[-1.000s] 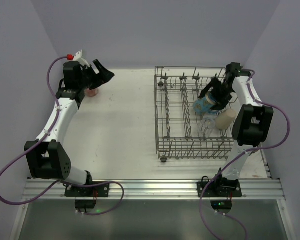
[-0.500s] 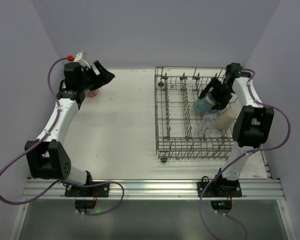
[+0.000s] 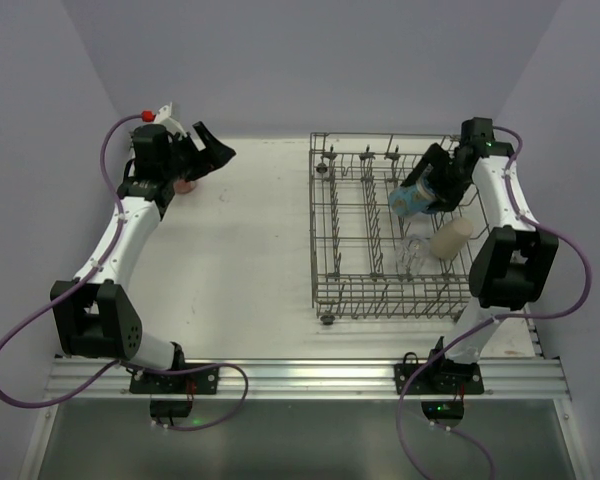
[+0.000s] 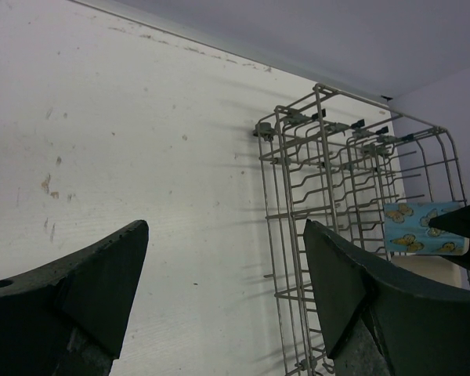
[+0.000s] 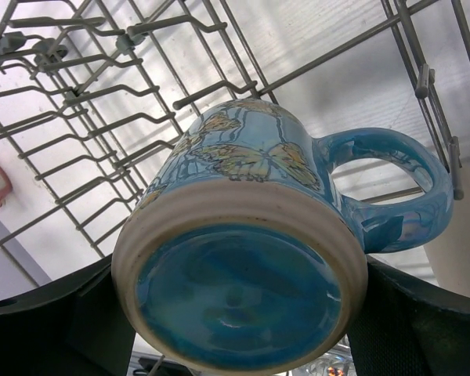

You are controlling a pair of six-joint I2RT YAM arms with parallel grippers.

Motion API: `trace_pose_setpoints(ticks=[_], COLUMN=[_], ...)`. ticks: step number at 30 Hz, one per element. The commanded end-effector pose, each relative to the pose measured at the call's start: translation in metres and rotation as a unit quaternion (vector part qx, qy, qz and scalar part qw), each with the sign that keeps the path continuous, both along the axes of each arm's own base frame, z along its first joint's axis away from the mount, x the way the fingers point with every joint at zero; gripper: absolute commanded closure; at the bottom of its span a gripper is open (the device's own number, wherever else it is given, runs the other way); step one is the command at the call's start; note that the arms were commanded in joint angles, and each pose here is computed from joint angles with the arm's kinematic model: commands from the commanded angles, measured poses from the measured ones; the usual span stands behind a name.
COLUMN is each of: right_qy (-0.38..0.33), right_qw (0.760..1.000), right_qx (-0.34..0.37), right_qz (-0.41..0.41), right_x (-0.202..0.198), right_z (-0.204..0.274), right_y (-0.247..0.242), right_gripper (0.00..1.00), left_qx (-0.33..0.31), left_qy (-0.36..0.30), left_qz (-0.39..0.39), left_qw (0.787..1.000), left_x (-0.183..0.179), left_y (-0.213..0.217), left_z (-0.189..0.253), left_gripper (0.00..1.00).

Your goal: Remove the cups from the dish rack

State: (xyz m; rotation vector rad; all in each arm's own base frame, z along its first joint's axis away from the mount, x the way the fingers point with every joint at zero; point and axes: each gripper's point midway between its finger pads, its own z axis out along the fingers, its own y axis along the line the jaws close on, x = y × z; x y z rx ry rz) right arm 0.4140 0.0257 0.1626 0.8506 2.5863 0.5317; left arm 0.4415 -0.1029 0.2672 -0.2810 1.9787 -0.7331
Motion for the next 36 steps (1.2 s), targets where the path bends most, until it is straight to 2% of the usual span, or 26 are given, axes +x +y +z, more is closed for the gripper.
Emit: trace_pose_setpoints(ticks=[1,15,21,26,36], right_qy=[-0.096,-0.118,-0.149,-0.169,-0.209], right_qw=[0.995,0.992,0.986,0.981,0.963], right_qx=[0.019,0.028,0.045,0.07,0.145], right_qz=[0.023,0.04,0.054,0.069,0.088], right_x=[0.012,-0.001,-0.009,-0.011,-0.012], right_z=[0.055,0.07,0.095,0.111,0.143], right_y=[0.009,0.018,0.028,0.039,0.064], right_gripper=[1.0,1.0,1.0,1.0,1.0], left_qx=[-0.008,-0.011,-0.018,-0.023,-0.053], left_qy=[-0.028,-0.038,-0.045,-0.05,-0.104], left_qz=[-0.006,-0.025,-0.053,-0.068,-0.145], left_qw=[1.0,0.999,0.997,0.996,0.982], left_x=[0.001,-0.004,-0.006,-0.01,-0.023], left_y=[-0.005,-0.017,-0.031,-0.042,-0.078], left_z=[0.017,0.029,0.037,0.045,0.078], left_gripper=[0.16,0.16,0.16,0.16,0.17])
